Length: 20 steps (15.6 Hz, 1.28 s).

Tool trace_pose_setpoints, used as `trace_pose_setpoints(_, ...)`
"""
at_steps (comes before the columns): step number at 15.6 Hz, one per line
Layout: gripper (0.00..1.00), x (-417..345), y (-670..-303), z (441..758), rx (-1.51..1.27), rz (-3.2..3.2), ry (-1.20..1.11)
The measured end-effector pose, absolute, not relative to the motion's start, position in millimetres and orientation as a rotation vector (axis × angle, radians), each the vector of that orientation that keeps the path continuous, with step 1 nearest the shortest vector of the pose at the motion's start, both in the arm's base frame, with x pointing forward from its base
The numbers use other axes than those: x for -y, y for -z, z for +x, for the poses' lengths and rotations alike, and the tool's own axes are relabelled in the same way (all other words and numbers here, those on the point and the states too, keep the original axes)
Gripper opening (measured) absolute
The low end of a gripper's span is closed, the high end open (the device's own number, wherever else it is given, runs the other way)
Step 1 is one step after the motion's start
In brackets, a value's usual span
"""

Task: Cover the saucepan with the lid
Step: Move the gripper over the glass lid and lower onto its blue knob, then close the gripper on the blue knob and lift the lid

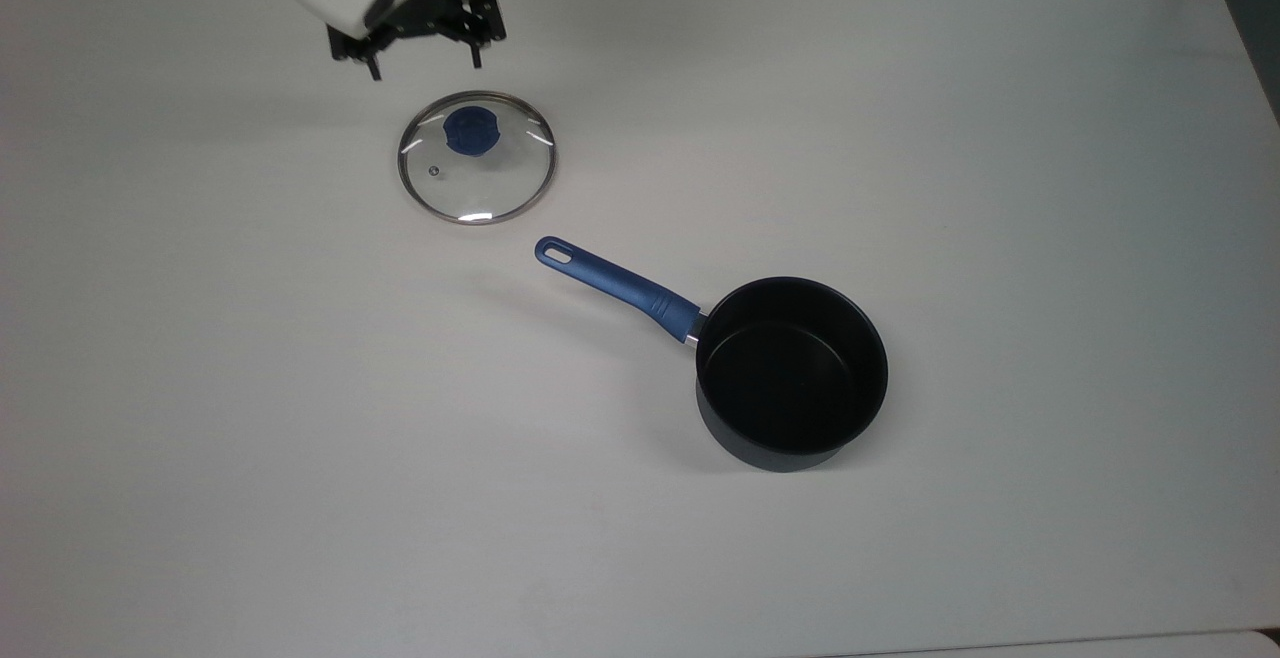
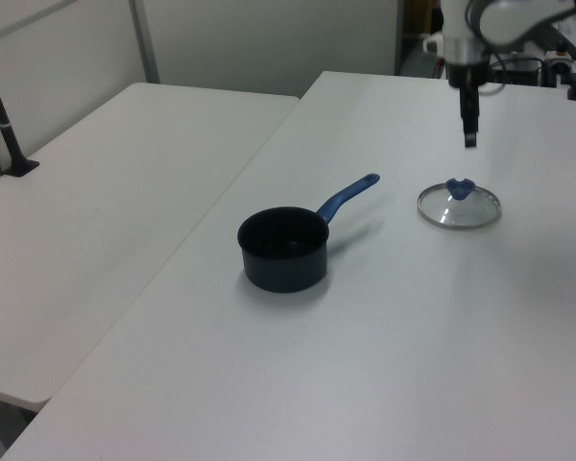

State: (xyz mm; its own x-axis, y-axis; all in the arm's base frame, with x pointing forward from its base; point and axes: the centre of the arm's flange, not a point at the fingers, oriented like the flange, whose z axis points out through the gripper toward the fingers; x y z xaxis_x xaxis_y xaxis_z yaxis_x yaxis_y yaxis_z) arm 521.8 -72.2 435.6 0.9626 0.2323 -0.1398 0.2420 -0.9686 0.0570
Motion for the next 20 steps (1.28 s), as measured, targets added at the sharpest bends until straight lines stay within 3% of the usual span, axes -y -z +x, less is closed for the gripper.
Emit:
trace_pose_setpoints(6,1.00,61,-384,510,-0.408,3.041,0.220)
trace_pose_setpoints(14,0.98,54,-345,525,-0.390,3.046,0.199)
trace_pose_setpoints(15,0.96,48,-340,526,-0.382,3.047,0.203)
trace_pose_setpoints(18,0.64,36,-337,527,-0.358,3.049,0.207)
trace_pose_setpoints(20,0.60,36,-338,528,-0.351,3.050,0.205)
